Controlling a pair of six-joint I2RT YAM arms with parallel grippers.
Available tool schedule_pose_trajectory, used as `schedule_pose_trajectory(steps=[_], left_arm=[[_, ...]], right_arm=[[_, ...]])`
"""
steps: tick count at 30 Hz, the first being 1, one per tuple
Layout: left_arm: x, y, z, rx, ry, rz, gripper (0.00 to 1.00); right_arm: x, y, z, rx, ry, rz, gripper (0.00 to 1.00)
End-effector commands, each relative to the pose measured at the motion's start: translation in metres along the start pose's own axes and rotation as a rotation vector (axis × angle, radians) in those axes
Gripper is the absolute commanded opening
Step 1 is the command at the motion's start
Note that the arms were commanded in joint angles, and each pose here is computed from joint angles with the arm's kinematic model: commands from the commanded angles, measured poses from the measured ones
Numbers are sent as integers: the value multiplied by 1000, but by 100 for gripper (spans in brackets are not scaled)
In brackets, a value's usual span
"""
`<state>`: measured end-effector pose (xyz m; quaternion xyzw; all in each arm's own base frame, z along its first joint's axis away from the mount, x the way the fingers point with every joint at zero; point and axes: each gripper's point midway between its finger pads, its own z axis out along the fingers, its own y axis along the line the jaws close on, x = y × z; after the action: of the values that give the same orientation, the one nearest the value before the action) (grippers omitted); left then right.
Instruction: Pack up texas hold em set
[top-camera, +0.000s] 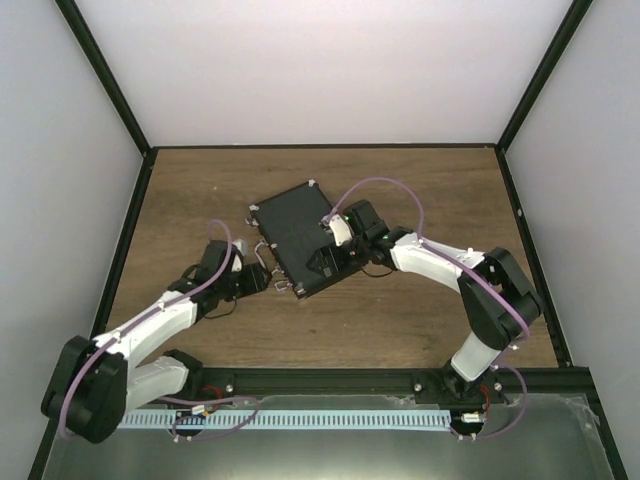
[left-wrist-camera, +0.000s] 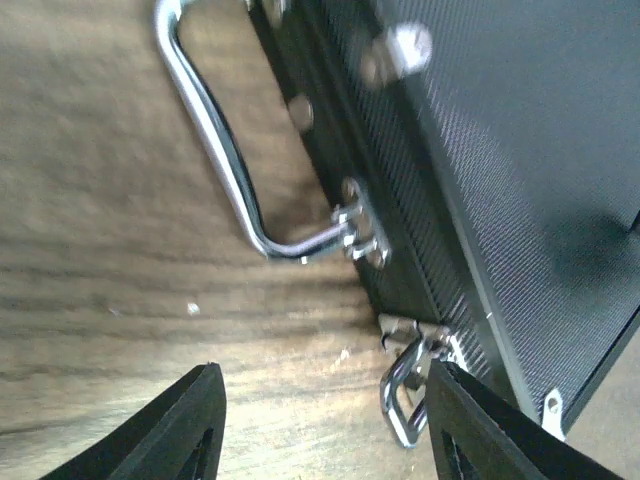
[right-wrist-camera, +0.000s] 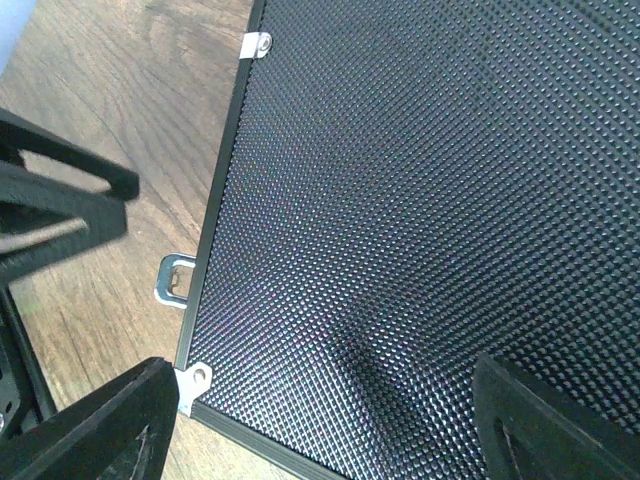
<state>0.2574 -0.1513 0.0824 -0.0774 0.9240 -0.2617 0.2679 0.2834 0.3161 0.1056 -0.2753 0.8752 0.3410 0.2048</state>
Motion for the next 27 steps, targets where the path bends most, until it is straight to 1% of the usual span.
schedule_pose_trajectory(steps=[1,8,9,17,21,27], left_arm=[[8,-29,12,166,61,-62,57],[14,-23,29,145,88,-54,57],[16,-22,30,144,97,-54,55],[40,-12,34,118,148,-47,33],[46,-4,38,84,159,-47,25],[50,-10,47,105,180,-34,26]], right_arm=[[-4,-1,-2,38,-26,-4,82],[3,-6,3,54,-8,7,82],[3,-7,3,56,-7,8,82],[1,-10,3,73,-15,10,82],[1,-9,5,66,-15,16,82],[3,-10,6,66,-13,17,82]])
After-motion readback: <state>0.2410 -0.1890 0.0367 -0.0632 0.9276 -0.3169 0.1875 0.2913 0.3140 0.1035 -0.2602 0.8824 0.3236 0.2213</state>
